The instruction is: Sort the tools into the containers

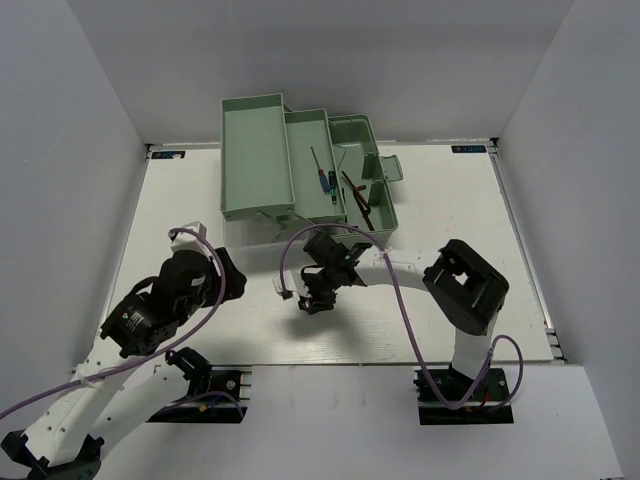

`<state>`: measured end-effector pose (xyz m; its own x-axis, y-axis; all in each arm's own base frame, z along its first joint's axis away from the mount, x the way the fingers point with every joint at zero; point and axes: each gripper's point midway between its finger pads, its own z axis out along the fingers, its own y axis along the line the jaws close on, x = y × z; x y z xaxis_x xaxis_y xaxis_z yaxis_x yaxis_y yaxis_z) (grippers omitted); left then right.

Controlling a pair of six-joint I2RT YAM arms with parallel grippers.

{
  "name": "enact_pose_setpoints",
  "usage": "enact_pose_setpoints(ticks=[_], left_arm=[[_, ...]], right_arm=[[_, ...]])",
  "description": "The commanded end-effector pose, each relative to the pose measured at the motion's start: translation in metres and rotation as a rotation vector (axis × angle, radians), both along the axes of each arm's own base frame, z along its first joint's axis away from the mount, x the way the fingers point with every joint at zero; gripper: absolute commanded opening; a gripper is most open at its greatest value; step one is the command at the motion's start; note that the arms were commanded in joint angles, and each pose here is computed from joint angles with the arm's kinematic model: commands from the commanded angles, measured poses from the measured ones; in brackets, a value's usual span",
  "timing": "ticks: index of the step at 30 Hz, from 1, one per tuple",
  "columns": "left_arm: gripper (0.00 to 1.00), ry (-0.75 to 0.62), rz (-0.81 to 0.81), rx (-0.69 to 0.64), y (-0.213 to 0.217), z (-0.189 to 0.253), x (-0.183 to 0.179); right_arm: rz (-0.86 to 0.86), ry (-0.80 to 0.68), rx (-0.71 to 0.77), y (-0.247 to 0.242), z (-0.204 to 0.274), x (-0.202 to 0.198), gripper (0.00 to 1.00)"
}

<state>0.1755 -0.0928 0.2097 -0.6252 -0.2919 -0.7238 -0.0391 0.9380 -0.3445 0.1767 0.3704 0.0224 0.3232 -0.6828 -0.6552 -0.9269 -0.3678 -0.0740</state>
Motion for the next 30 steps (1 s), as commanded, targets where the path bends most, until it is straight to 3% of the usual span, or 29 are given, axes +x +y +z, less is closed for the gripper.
enact_pose_setpoints(ticks=[1,5,6,8,9,12,16,18,19,20,22,23,24,30], left_arm=[[0.78,-0.020,-0.056,-0.027,-0.015,-0.001,0.007],[0.78,0.012,-0.134,-0.031,-0.036,-0.019,0.015],[0.78,0.019,-0.141,-0.033,-0.040,-0.023,0.017],[0.78,0.035,-0.172,-0.022,-0.047,-0.036,0.021],[0.78,0.038,-0.185,-0.019,-0.050,-0.041,0.022],[0.78,0.042,-0.253,-0.033,-0.066,-0.055,0.025],[0.79,0.018,-0.337,-0.037,-0.084,-0.063,0.034],[0.81,0.006,-0.371,-0.036,-0.092,-0.066,0.037],[0.84,0.022,-0.378,-0.033,-0.096,-0.072,0.040],[0.84,0.019,-0.404,-0.031,-0.102,-0.071,0.040],[0.87,0.010,-0.423,-0.025,-0.112,-0.071,0.048],[0.89,0.027,-0.445,-0.002,-0.119,-0.075,0.051],[0.89,0.026,-0.468,0.006,-0.126,-0.076,0.052],[0.93,0.055,-0.478,0.115,-0.151,-0.089,0.065]], right_arm=[[0.018,-0.007,0.071,0.007,0.037,-0.003,0.00],[0.060,0.144,0.176,0.000,0.108,-0.035,0.00],[0.058,0.139,0.263,0.006,0.152,-0.035,0.00],[0.013,0.123,0.320,0.001,0.193,-0.033,0.00],[-0.003,0.038,0.399,0.001,0.235,-0.025,0.00],[-0.111,-0.124,0.462,-0.002,0.285,0.013,0.00],[-0.341,-0.339,0.512,-0.008,0.337,0.099,0.00],[-0.414,-0.372,0.531,-0.008,0.341,0.135,0.00],[-0.420,-0.397,0.585,0.000,0.366,0.149,0.00],[-0.416,-0.357,0.570,0.014,0.351,0.162,0.00],[-0.444,-0.331,0.621,0.019,0.374,0.180,0.00],[-0.403,-0.272,0.632,0.043,0.357,0.195,0.00],[-0.415,-0.254,0.677,0.047,0.373,0.199,0.00],[-0.354,-0.162,0.744,0.099,0.341,0.222,0.00]])
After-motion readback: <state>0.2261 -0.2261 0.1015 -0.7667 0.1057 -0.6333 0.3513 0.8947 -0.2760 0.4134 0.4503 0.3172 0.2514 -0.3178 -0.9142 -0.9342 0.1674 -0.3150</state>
